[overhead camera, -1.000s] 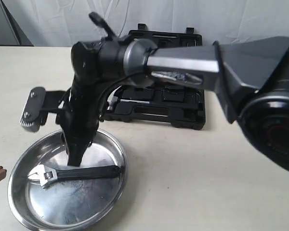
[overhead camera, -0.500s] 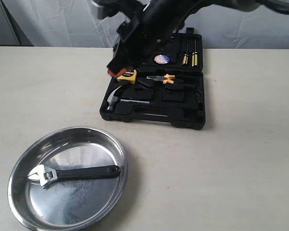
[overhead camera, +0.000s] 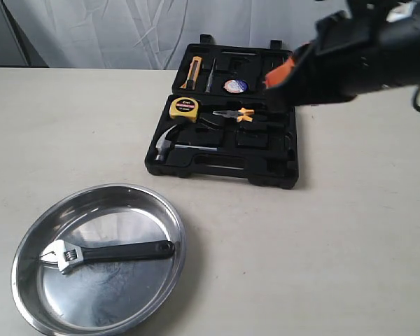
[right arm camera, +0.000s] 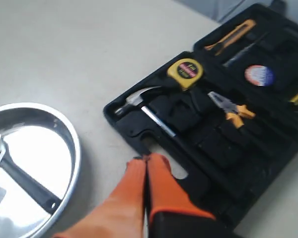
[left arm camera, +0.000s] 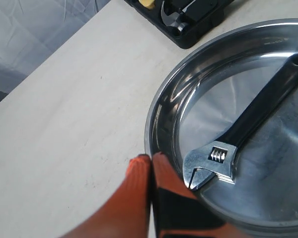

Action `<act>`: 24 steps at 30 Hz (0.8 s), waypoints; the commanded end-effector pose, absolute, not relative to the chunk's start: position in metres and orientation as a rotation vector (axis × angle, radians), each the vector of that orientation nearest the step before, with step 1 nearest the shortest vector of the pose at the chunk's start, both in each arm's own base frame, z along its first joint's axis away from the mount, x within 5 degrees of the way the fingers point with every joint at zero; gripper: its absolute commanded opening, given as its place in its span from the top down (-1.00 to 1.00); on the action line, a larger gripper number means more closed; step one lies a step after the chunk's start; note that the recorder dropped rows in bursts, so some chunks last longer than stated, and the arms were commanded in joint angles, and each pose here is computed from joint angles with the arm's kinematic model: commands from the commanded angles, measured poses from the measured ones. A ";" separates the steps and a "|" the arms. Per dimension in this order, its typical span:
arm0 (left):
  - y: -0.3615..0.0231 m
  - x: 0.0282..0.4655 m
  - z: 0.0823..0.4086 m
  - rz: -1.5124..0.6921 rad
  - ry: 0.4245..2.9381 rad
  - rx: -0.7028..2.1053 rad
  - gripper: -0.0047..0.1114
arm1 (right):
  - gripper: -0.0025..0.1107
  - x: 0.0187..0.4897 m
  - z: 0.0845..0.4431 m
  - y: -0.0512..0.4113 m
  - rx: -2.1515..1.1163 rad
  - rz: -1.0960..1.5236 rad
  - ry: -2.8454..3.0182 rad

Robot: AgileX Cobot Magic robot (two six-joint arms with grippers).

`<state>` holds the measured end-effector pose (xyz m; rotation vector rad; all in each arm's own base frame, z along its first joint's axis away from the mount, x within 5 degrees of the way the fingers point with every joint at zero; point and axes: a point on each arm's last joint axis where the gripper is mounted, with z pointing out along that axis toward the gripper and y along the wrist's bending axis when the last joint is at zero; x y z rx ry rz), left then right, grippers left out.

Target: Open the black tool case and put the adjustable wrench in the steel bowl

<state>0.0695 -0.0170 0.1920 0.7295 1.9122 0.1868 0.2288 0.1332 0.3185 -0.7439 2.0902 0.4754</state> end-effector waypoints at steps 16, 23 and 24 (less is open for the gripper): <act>-0.017 0.069 0.192 0.187 1.901 0.726 0.92 | 0.97 0.138 0.321 0.078 -0.497 0.442 1.882; -0.017 0.069 0.192 0.187 1.901 0.726 0.92 | 0.97 0.122 0.340 0.049 -0.409 0.276 1.754; -0.017 0.069 0.192 0.187 1.901 0.726 0.92 | 0.97 0.119 0.342 0.040 -0.347 0.242 1.750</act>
